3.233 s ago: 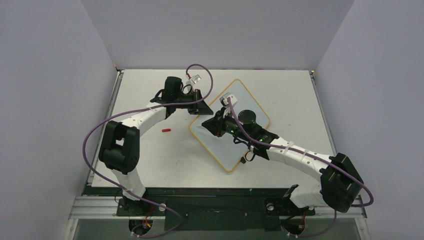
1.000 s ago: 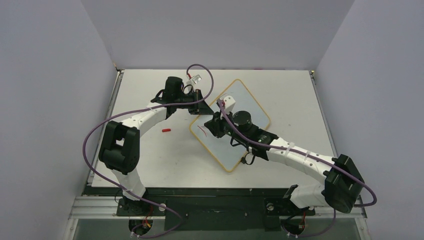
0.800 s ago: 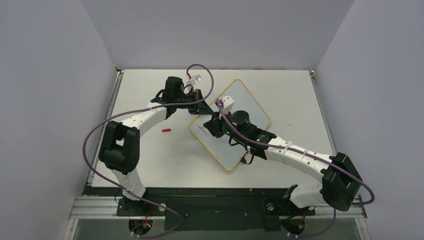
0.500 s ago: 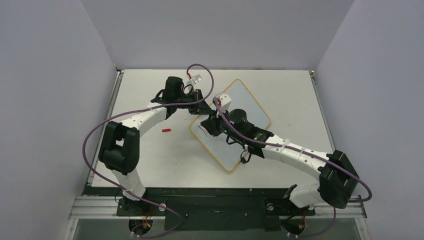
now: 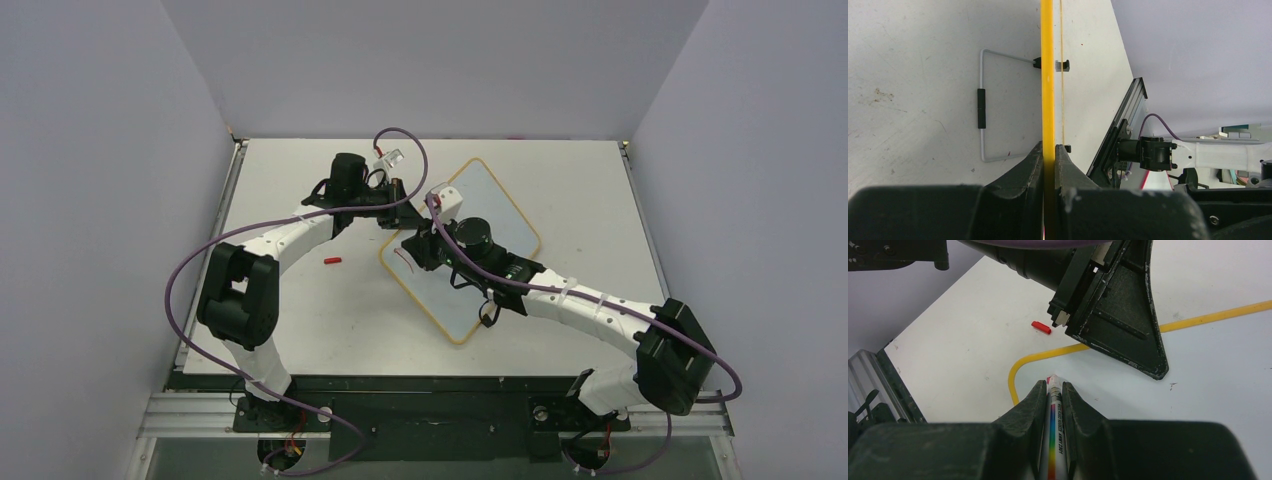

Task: Write a sentence on the whiteboard

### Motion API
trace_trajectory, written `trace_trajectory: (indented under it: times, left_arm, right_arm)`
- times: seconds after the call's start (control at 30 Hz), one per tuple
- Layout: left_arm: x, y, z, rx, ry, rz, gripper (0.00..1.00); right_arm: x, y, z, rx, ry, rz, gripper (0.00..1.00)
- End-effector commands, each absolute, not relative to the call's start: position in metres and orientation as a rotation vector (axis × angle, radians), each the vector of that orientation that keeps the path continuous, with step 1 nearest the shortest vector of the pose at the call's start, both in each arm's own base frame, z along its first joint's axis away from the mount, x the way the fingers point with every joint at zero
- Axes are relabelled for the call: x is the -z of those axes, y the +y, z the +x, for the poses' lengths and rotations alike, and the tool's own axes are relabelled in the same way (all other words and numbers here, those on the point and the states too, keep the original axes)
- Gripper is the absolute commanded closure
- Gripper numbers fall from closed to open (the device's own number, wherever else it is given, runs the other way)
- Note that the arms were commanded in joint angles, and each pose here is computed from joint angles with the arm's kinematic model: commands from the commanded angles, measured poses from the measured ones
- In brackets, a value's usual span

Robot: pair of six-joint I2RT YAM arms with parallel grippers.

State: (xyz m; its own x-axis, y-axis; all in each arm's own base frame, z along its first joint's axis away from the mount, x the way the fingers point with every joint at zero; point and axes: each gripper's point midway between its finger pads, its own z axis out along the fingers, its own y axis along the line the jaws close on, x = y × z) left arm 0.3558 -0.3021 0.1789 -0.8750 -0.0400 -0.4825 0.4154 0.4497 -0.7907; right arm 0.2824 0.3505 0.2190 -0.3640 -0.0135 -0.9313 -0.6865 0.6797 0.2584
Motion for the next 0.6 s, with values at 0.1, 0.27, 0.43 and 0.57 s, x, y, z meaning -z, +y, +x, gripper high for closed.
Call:
trace_trajectory:
  times: [0.1, 0.27, 0.43, 0.57]
  left_arm:
    - [-0.215, -0.311, 0.351, 1.438, 2.135, 0.428, 1.00]
    - [-0.216, -0.312, 0.350, 1.439, 2.135, 0.429, 1.00]
    - [-0.216, -0.312, 0.350, 1.439, 2.133, 0.430, 1.00]
    - [-0.216, -0.312, 0.350, 1.438, 2.135, 0.428, 1.00]
  right_arm:
    - [-0.225, 0.347, 0.304, -0.691, 1.829, -0.478, 1.00]
    - [-0.218, 0.341, 0.309, -0.648, 1.859, -0.454, 1.00]
    - [-0.210, 0.333, 0.309, -0.614, 1.883, -0.444, 1.00]
    - [-0.206, 0.325, 0.309, -0.593, 1.895, -0.427, 1.00]
